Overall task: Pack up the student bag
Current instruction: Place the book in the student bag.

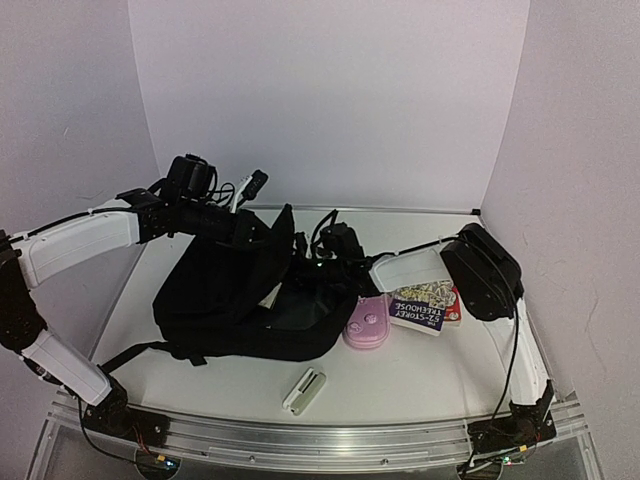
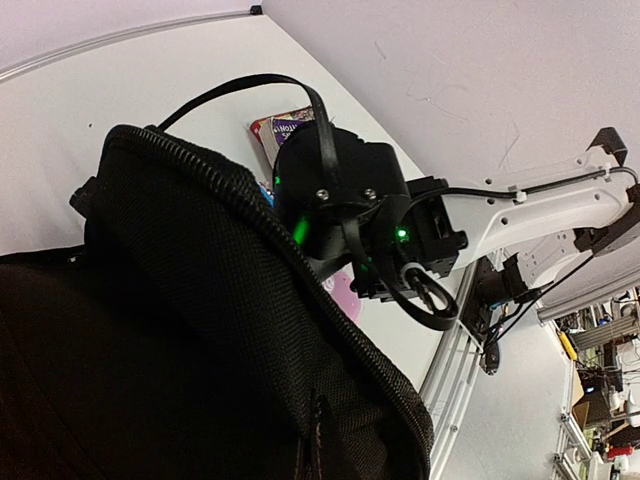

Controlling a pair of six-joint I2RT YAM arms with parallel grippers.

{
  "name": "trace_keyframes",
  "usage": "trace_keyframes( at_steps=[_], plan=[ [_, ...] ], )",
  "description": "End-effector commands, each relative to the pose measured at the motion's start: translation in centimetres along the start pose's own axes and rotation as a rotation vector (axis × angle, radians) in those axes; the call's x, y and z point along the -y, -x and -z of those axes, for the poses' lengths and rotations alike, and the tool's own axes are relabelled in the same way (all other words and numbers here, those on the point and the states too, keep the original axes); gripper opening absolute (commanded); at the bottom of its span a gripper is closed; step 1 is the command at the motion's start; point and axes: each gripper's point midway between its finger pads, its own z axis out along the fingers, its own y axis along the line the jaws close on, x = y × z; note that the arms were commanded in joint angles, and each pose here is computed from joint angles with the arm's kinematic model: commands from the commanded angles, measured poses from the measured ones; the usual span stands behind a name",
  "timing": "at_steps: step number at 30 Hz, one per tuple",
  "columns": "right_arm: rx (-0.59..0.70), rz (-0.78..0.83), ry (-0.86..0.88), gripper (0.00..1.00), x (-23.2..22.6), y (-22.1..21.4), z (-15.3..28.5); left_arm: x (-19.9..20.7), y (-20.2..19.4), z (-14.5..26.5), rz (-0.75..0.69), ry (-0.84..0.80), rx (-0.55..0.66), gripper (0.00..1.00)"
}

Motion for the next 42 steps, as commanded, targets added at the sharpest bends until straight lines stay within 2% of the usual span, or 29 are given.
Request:
trace_keyframes(
  at_steps=[1,7,13,17,22,27,29,34,42],
  plan=[
    [0.122,0.113,0.07,0.05,-2.9,3.6,-1.2,3.2,3.0,1.1,-0.081,-0.117,0.104,0.0],
    [0.159,0.118,-0.051,0.15,0.4,4.5,-2.2,2.4,2.9,0.8,-0.05,-0.101,0.106,0.0],
    [0.188,0.179,-0.112,0.43,-0.1,5.2,-1.2,1.5,2.7,0.9,-0.02,-0.073,0.117,0.0],
    [0.209,0.223,-0.156,0.55,-0.9,5.7,0.0,0.7,2.9,1.0,0.005,-0.04,0.128,0.0],
    [0.237,0.257,-0.237,0.72,-1.2,5.8,2.4,-2.7,3.6,1.9,0.115,0.099,0.169,0.0],
    [0.254,0.301,-0.31,0.89,-2.1,5.3,5.9,-4.6,3.6,2.8,0.183,0.13,0.212,0.0],
    [0.256,0.322,-0.334,0.93,-2.9,5.0,7.6,-5.1,3.4,2.8,0.201,0.132,0.21,0.0],
    [0.292,0.329,-0.497,0.95,-2.7,4.2,13.3,-5.9,3.1,3.0,0.229,0.142,0.224,0.0],
    [0.276,0.209,-0.722,0.97,2.2,0.7,23.6,-6.4,2.7,3.0,0.223,0.137,0.237,0.0]
  ],
)
